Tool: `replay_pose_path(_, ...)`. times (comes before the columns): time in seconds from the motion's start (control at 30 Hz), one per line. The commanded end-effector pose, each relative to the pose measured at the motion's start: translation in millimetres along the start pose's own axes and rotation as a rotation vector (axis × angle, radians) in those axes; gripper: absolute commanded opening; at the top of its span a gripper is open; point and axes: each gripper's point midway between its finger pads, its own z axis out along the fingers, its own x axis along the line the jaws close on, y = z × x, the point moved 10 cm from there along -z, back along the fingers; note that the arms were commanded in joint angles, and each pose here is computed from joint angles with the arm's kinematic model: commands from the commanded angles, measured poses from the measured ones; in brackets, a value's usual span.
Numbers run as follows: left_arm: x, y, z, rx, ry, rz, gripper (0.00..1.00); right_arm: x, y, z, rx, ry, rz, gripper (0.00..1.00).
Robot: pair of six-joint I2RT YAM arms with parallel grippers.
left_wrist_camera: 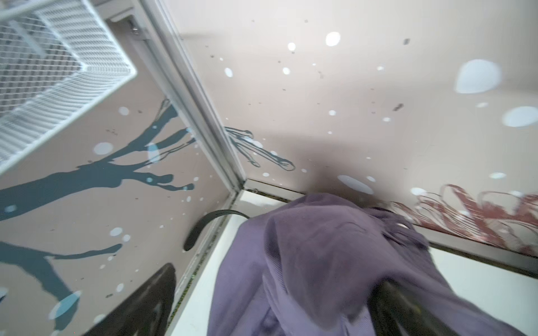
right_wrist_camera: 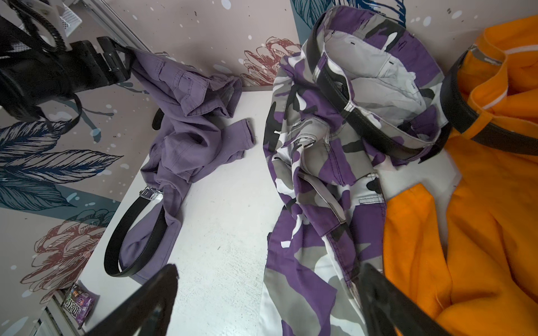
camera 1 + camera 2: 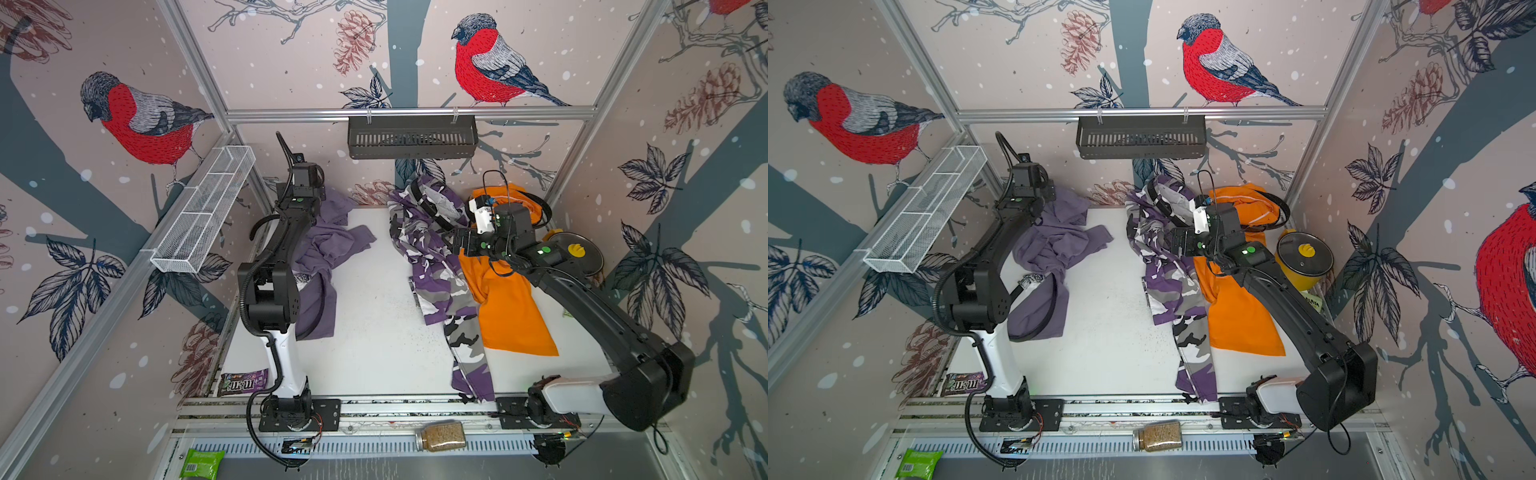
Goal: Remove the belt from the trousers
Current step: Place the trousers at the corner of the board.
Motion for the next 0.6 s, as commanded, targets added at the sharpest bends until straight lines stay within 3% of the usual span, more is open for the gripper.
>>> replay_pose_path(0.0, -13.4, -25.7, -7.3, 0.186, -0.234, -0.005, 0.96, 2.0, 4.4, -2.9, -0.039, 0.016, -0.027, 0.97)
replay_pose_path(0.1, -13.9, -63.9, -11.4, 0.404, -0.254, -0.037, 0.97, 2.1, 3.2, -6.6, -0.045, 0.012, -0.03, 0.97)
replay_pose_path(0.17, -15.8, -87.7, -21.1, 0.464, -0.314, -0.068, 0.96, 0.9, 1.4, -9.2, -0.052, 0.008, -0.03, 0.98)
replay_pose_path(0.27, -22.4, -103.9, -48.6, 0.429, -0.439, -0.135, 0.96, -7.2, -2.3, -5.3, -0.051, -0.005, -0.025, 0.98)
replay_pose_path(0.4, -57.4, -108.5, -79.3, 0.34, -0.52, -0.068, 0.96, -25.6, -7.4, 15.4, -0.024, -0.03, -0.015, 0.98)
replay_pose_path(0.57, -111.9, -125.7, -71.7, 0.44, -0.564, 0.03, 0.89, -31.6, -9.2, 35.1, 0.028, -0.017, 0.002, 0.99)
